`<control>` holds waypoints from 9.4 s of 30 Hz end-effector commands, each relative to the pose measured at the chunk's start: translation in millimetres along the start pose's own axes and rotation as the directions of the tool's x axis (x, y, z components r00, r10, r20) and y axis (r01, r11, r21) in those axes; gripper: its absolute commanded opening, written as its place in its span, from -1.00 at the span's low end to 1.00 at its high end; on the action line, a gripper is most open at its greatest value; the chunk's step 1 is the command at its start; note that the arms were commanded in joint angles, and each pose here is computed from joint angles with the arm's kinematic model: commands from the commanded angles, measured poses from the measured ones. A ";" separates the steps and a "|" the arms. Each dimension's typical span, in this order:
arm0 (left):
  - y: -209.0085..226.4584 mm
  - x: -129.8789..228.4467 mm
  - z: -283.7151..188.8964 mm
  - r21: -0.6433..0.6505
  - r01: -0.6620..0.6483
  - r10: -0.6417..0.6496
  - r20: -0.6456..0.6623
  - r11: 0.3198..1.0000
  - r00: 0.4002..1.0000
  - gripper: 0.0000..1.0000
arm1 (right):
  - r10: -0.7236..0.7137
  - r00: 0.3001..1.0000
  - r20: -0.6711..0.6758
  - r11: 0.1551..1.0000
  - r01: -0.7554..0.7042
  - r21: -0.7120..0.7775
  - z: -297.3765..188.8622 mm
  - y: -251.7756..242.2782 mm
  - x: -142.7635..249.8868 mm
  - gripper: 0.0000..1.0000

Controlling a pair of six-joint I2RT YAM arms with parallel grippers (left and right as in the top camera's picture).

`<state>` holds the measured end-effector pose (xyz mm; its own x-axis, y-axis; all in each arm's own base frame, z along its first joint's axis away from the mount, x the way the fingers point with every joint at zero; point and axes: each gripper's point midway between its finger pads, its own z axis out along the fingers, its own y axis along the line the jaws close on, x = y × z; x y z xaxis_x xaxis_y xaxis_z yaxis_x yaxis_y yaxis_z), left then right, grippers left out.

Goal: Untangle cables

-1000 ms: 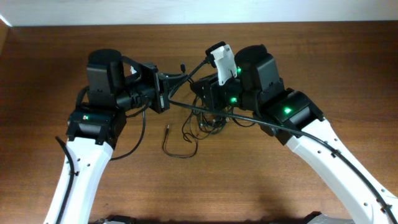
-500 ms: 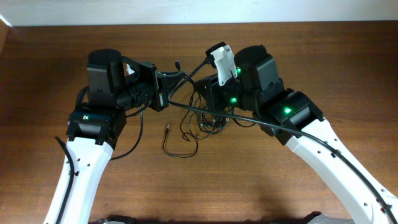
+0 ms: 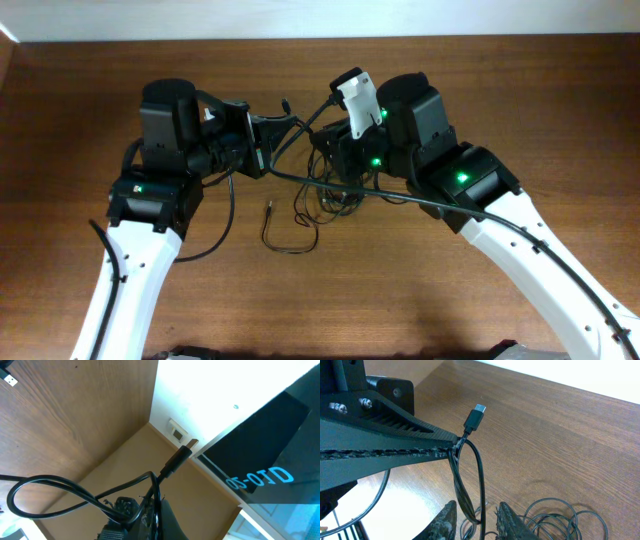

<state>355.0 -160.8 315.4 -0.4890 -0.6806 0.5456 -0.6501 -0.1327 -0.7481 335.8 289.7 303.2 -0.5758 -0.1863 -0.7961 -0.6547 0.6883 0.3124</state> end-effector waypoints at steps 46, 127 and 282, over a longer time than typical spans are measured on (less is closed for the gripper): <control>-11.4 -55.9 -18.8 0.071 0.040 -0.058 0.284 0.997 0.957 -1.00 | -0.017 0.999 -0.047 0.999 0.015 -0.032 0.0 18.5 12.4 -0.92; -9.7 88.3 -31.1 0.571 -0.815 0.991 -0.128 0.094 0.025 -1.00 | 0.039 0.994 0.102 0.994 -0.028 -0.107 -88.5 -3.9 -22.1 0.97; 31.3 -8.2 12.9 0.037 -0.962 0.952 -0.164 0.270 0.260 -0.17 | 0.328 0.935 0.136 0.832 -0.218 -0.509 -199.9 -47.7 -46.2 -0.92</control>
<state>358.1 -143.5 263.3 -0.8232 -0.2559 -0.5067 0.1864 0.7212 -0.6671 326.2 119.3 398.4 -0.7393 0.1599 -0.6542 -0.5999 0.2849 0.7476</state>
